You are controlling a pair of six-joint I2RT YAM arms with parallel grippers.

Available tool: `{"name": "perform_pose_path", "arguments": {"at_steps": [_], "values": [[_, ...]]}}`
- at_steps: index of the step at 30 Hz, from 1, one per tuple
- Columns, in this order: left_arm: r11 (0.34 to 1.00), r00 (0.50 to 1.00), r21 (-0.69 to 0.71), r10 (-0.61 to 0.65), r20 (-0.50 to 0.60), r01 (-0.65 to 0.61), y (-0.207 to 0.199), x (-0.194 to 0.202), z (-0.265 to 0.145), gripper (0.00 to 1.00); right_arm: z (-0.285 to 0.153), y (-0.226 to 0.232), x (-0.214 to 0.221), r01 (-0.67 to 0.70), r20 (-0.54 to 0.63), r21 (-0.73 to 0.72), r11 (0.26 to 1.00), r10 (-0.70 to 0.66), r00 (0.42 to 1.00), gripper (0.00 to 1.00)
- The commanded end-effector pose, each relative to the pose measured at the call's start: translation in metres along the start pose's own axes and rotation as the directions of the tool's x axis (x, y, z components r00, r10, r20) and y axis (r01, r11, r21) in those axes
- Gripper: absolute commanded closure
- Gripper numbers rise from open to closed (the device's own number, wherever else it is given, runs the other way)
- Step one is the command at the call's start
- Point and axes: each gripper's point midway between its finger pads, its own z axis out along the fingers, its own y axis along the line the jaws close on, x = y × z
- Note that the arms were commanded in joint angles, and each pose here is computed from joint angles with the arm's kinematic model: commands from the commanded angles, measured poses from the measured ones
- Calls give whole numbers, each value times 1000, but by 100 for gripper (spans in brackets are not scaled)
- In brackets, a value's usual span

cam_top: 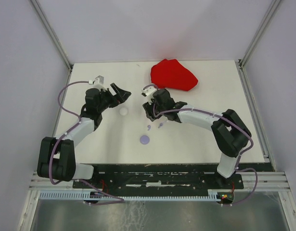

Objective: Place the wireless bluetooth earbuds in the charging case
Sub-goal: Pick up the charging case at the center of the board.

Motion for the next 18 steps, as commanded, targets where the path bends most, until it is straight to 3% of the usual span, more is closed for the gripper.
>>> {"name": "perform_pose_path", "arguments": {"at_steps": [1,3,10,18], "values": [[993,999,118,-37,33,33,-25,-12,1,1,-31,1,-54,4,204,-42,999,5,979,60],[989,997,134,-71,16,68,-26,-7,2,1,-37,2,-58,16,224,-73,997,1,975,60],[952,979,242,-159,-130,187,-40,24,11,18,-57,7,-73,48,294,-161,986,2,956,60],[908,940,308,-203,-273,285,-63,62,12,33,-60,5,-76,67,295,-176,982,-12,956,60]]}}
